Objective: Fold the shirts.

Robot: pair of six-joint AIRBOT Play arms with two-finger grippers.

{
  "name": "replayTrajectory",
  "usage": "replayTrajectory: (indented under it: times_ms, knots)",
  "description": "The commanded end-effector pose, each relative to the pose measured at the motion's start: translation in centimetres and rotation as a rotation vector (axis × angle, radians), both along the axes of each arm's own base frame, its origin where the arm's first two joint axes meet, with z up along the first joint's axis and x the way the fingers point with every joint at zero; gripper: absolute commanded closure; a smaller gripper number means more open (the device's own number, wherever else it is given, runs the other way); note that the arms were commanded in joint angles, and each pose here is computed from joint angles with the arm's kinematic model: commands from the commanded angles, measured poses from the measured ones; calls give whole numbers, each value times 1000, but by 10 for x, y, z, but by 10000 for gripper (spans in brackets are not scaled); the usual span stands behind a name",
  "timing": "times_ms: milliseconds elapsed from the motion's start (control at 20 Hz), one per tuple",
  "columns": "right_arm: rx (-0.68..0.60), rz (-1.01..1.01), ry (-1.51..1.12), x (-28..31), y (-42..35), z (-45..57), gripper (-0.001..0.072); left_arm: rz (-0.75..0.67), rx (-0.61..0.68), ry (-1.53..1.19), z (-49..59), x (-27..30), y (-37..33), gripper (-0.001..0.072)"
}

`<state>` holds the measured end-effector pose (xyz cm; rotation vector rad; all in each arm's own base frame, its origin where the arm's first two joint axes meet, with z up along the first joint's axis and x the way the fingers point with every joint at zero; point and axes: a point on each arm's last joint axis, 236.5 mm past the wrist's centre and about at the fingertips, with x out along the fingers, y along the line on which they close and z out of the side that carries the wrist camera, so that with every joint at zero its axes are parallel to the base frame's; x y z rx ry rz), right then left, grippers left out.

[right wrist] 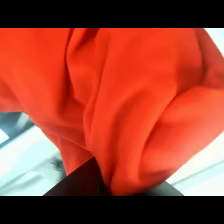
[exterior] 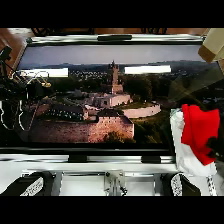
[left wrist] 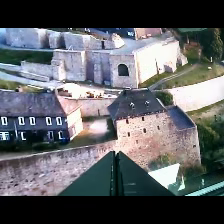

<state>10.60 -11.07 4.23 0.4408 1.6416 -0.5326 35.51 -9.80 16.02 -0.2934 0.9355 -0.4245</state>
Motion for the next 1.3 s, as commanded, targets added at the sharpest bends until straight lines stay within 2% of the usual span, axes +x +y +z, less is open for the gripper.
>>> replayTrajectory:
  times_ms: [0,50,150,250,400,500,550,650,700,750,800,900,1000,1250]
  knots:
    - [-30,4,119,-31,-4,-28,266,-3,3,-2,0,0,0,677]
    - [-50,32,122,-32,-10,-27,172,-4,3,-2,0,0,0,676]
    - [-146,32,128,-33,-32,-15,172,-4,4,-2,-1,0,0,677]
    - [-241,37,14,-8,-52,10,172,-8,9,-2,-2,1,1,678]
    - [-444,127,-358,75,-77,95,175,-14,74,-17,-2,2,10,679]
    - [-511,231,-679,142,-56,164,176,16,226,-32,1,8,30,680]
    - [-483,264,-825,171,-31,189,176,44,335,-18,2,10,45,680]
    - [-342,305,-983,214,30,200,177,159,619,61,3,11,87,681]
    - [-262,347,-958,230,62,184,176,179,697,86,1,15,91,679]
    - [-190,393,-889,240,94,159,176,156,715,116,-10,19,81,678]
    - [-117,436,-780,246,127,124,176,111,709,152,-25,21,65,619]
    - [12,551,-537,241,185,55,175,64,668,261,-63,16,35,-5]
    - [72,620,-343,225,215,8,175,9,683,369,-95,0,24,-11]
    - [0,726,-252,216,225,-13,175,-35,615,301,-121,-22,-2,-10]
